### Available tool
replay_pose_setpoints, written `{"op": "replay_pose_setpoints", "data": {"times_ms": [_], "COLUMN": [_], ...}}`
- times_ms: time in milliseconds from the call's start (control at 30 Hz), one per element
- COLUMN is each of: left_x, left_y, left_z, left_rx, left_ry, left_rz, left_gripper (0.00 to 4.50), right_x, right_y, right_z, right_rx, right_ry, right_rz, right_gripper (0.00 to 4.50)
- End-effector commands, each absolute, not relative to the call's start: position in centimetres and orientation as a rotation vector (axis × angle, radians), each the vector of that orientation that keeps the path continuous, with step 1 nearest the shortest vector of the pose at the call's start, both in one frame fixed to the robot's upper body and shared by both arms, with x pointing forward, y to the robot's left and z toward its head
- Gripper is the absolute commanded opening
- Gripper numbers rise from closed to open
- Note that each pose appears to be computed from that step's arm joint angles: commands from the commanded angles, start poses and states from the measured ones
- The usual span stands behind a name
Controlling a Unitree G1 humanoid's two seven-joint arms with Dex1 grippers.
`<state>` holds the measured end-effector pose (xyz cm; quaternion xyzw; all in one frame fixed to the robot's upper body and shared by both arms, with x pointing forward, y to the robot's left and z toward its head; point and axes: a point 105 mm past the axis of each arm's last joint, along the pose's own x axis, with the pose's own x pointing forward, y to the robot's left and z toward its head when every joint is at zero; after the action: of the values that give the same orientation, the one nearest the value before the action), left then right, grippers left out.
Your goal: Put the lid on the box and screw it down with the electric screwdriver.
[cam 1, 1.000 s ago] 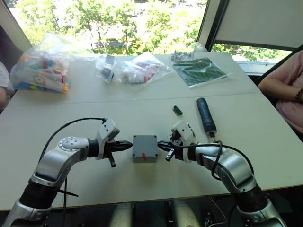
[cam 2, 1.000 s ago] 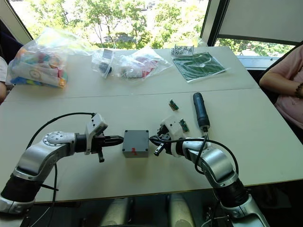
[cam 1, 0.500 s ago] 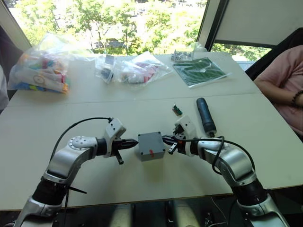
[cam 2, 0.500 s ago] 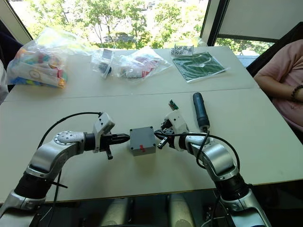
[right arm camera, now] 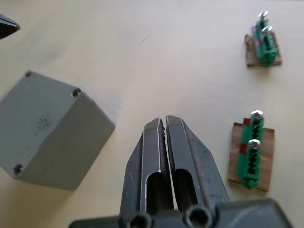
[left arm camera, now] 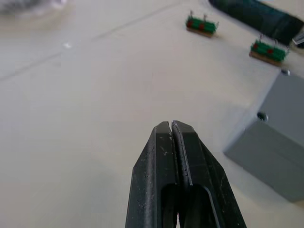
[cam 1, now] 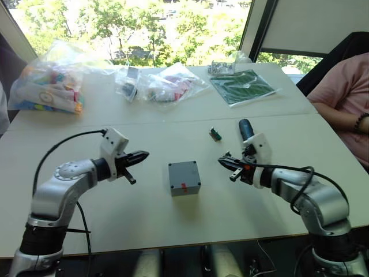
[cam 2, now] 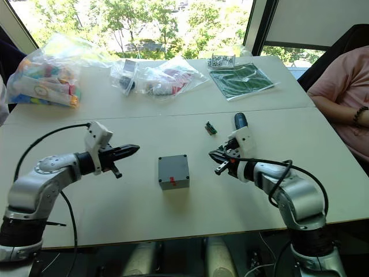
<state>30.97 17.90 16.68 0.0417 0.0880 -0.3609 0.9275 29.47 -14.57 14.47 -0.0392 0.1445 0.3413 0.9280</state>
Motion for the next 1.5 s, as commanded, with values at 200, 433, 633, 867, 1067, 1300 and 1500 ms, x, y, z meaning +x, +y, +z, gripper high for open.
{"op": "replay_pose_setpoints", "data": {"times_ms": [200, 433, 633, 867, 1067, 1300, 1500], "left_x": [26.3, 25.2, 25.3, 25.6, 25.7, 25.8, 26.0], "left_y": [13.3, 11.4, 11.1, 11.0, 10.8, 11.0, 10.8], "left_z": [18.7, 18.2, 18.0, 17.9, 17.9, 17.7, 17.7], "left_rx": [0.178, 0.258, 0.316, 0.317, 0.316, 0.318, 0.312], "left_ry": [0.243, 0.248, 0.263, 0.252, 0.245, 0.246, 0.231], "left_rz": [-1.110, -1.213, -1.247, -1.253, -1.252, -1.240, -1.231], "left_gripper": [0.00, 0.00, 0.00, 0.00, 0.00, 0.00, 0.00], "right_x": [30.4, 30.4, 30.6, 31.2, 31.5, 31.6, 32.1], "right_y": [-16.4, -16.2, -15.5, -15.7, -15.8, -15.6, -15.7], "right_z": [14.4, 12.9, 12.5, 12.2, 12.0, 11.8, 11.8], "right_rx": [-0.183, -0.200, -0.171, -0.160, -0.161, -0.166, -0.156], "right_ry": [0.219, 0.251, 0.250, 0.242, 0.240, 0.240, 0.234], "right_rz": [0.567, 0.550, 0.536, 0.496, 0.482, 0.489, 0.469], "right_gripper": [0.96, 3.55, 3.83, 3.38, 2.15, 2.15, 2.15]}}
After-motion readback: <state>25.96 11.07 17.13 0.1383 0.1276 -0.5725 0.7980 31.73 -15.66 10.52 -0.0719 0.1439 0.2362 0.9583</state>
